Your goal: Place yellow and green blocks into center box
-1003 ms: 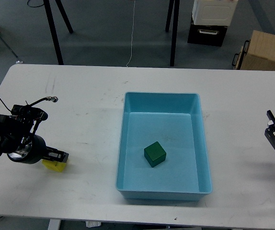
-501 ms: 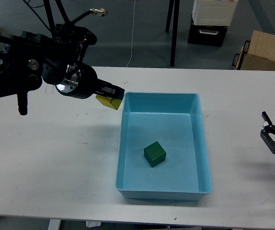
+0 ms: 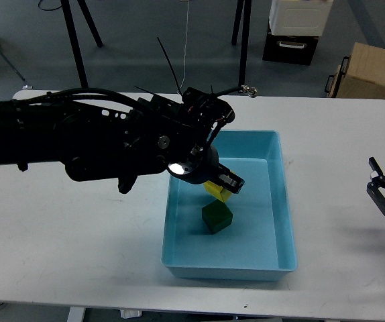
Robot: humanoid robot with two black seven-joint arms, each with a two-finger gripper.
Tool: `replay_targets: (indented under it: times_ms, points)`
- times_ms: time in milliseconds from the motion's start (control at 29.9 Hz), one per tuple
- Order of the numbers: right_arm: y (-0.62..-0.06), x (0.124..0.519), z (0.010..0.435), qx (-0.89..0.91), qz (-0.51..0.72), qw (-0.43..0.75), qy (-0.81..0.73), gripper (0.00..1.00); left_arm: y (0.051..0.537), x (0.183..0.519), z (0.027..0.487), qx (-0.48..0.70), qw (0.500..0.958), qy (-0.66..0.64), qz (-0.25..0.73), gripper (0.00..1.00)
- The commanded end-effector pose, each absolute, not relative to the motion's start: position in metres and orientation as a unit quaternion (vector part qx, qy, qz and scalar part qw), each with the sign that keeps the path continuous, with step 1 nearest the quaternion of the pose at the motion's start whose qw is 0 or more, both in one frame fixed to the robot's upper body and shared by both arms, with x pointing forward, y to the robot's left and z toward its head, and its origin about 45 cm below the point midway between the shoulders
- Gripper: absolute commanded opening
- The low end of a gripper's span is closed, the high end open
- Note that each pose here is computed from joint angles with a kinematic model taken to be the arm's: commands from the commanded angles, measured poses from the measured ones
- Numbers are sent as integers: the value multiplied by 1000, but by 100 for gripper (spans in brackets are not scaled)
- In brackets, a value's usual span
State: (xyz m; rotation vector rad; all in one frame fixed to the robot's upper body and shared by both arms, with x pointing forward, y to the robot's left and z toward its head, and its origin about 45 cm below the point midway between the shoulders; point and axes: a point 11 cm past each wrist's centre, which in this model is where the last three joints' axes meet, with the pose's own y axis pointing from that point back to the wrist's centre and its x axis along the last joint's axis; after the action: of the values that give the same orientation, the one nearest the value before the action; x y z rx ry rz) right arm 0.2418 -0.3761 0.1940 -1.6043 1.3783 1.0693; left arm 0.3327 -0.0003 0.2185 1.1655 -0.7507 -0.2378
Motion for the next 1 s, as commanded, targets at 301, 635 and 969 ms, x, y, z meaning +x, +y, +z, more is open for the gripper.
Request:
replay_targets:
  times_ms: [301, 635, 969]
  points:
    - [-379, 238, 192, -627, 418, 369, 543, 99, -6, 332, 215, 496, 796, -327, -114, 84]
    - [-379, 239, 194, -629, 417, 370, 542, 99, 18, 384, 257, 485, 823, -297, -14, 94]
    - [-379, 243, 198, -632, 411, 376, 539, 99, 59, 430, 331, 219, 948, -135, 186, 94]
